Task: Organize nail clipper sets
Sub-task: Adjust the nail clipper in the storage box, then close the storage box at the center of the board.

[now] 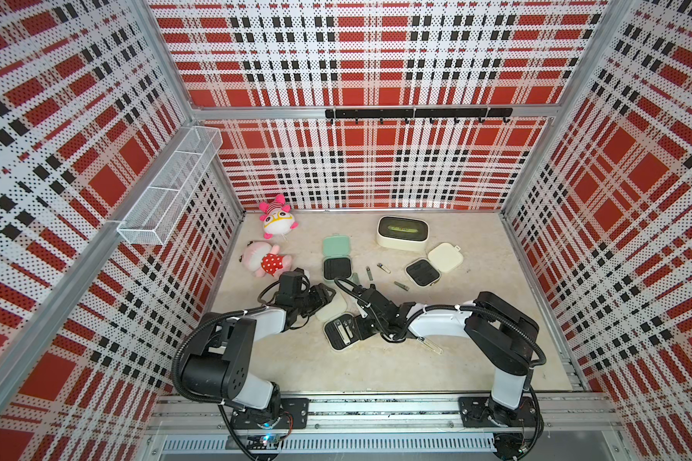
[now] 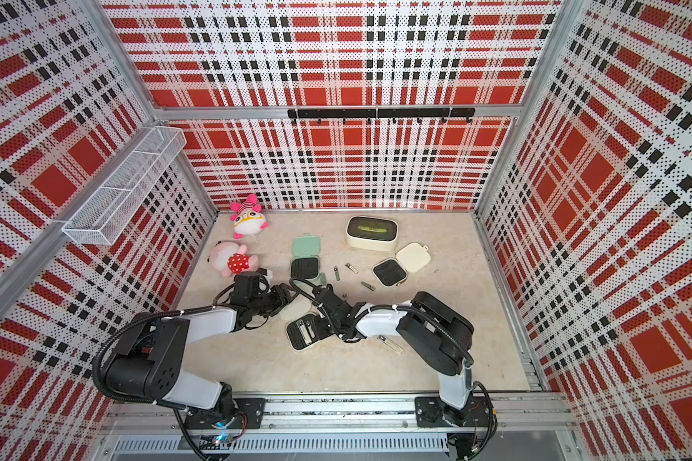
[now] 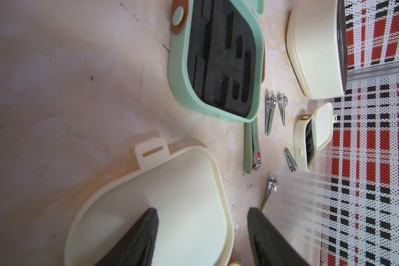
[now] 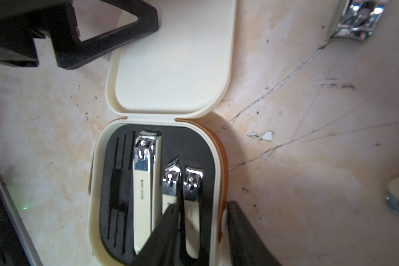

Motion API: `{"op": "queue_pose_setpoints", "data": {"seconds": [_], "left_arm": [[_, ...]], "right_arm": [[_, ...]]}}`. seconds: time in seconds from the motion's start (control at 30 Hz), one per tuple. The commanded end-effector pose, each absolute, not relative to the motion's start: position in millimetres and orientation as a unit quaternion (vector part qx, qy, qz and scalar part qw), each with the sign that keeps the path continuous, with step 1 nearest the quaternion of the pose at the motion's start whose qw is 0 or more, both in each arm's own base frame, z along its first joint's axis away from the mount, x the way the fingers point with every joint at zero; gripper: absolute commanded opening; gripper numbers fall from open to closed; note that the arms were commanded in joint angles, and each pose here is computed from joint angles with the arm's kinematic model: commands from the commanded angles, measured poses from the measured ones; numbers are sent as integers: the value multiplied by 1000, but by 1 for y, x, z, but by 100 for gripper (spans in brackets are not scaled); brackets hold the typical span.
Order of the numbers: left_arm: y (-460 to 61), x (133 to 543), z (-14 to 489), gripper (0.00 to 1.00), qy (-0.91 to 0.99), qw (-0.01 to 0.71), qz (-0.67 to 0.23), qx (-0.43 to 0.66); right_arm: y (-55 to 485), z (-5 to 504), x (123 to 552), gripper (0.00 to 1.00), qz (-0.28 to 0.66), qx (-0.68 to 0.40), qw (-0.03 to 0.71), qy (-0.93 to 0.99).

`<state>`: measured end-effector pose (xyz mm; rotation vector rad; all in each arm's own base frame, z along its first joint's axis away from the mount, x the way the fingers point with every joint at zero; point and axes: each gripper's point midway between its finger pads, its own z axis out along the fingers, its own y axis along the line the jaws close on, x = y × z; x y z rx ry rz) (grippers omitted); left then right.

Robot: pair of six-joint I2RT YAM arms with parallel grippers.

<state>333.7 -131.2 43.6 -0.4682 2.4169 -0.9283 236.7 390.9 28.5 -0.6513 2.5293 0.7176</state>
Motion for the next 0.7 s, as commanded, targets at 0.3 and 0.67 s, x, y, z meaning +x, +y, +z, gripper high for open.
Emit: {"op": "queue_pose_setpoints", "data": {"seconds": [0.3, 0.67], "left_arm": [[-127, 328, 50, 67, 898, 238, -326, -172], [-123, 337, 80, 68, 889, 262, -336, -166]], "right_arm": [[400, 43, 244, 50, 255, -240, 230, 908], [401, 25, 241, 50, 243, -245, 215, 914]]}}
